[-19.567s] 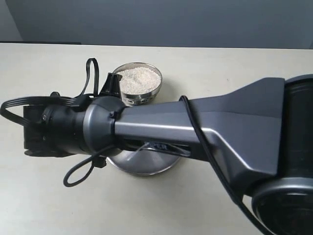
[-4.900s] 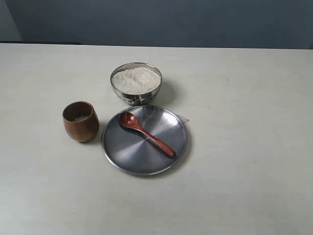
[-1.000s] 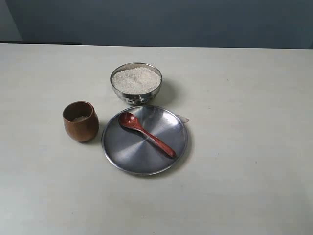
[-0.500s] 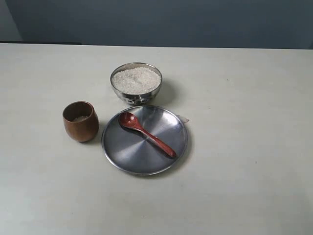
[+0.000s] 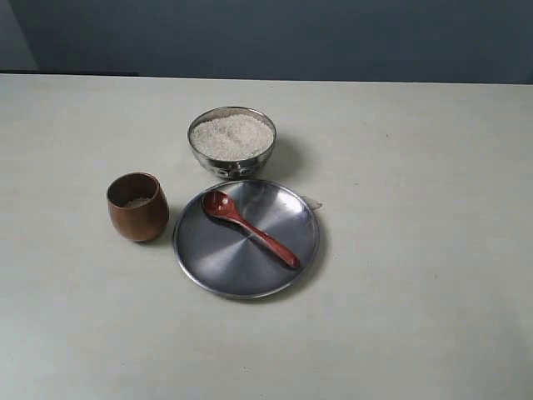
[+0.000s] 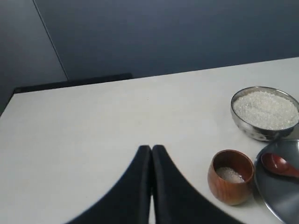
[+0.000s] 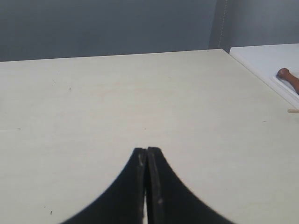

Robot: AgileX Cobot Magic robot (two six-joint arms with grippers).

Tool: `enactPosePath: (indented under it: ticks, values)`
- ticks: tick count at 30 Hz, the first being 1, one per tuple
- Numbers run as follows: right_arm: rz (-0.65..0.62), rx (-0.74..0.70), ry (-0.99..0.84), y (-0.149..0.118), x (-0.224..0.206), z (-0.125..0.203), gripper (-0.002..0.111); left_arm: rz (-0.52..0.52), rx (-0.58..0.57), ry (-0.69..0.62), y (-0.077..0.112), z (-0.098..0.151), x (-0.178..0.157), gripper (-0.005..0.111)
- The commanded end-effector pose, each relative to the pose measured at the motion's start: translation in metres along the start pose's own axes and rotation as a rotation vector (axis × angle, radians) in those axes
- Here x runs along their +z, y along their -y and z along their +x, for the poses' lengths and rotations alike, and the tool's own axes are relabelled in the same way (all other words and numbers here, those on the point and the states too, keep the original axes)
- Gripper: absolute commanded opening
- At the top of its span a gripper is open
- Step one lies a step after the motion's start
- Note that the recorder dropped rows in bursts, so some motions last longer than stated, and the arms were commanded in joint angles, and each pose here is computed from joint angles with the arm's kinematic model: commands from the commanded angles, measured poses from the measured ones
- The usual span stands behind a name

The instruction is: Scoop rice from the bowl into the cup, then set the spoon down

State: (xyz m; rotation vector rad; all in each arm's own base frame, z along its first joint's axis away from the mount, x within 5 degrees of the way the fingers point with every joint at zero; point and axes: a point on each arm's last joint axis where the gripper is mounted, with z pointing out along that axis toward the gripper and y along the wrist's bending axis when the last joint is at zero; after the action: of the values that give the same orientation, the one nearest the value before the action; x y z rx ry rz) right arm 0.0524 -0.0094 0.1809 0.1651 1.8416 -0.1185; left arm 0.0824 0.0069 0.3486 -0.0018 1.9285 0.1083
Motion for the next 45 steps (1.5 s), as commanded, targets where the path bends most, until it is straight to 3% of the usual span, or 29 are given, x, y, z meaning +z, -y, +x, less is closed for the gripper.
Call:
enactPosePath:
  ticks: [1,19,27,45]
  values:
    - [0.004,0.001,0.003,0.0,0.0,0.0,0.0,-0.032,0.03,0.057,-0.002,0.022,-0.015,0.0]
    - [0.004,0.001,0.003,0.0,0.0,0.0,0.0,-0.015,0.033,0.346,0.009,0.111,0.008,0.0]
    - [0.004,0.001,0.003,0.0,0.0,0.0,0.0,0.01,-0.011,0.258,0.013,0.147,0.025,0.0]
    - [0.004,0.001,0.003,0.0,0.0,0.0,0.0,0.013,-0.015,0.177,0.014,0.159,0.03,0.0]
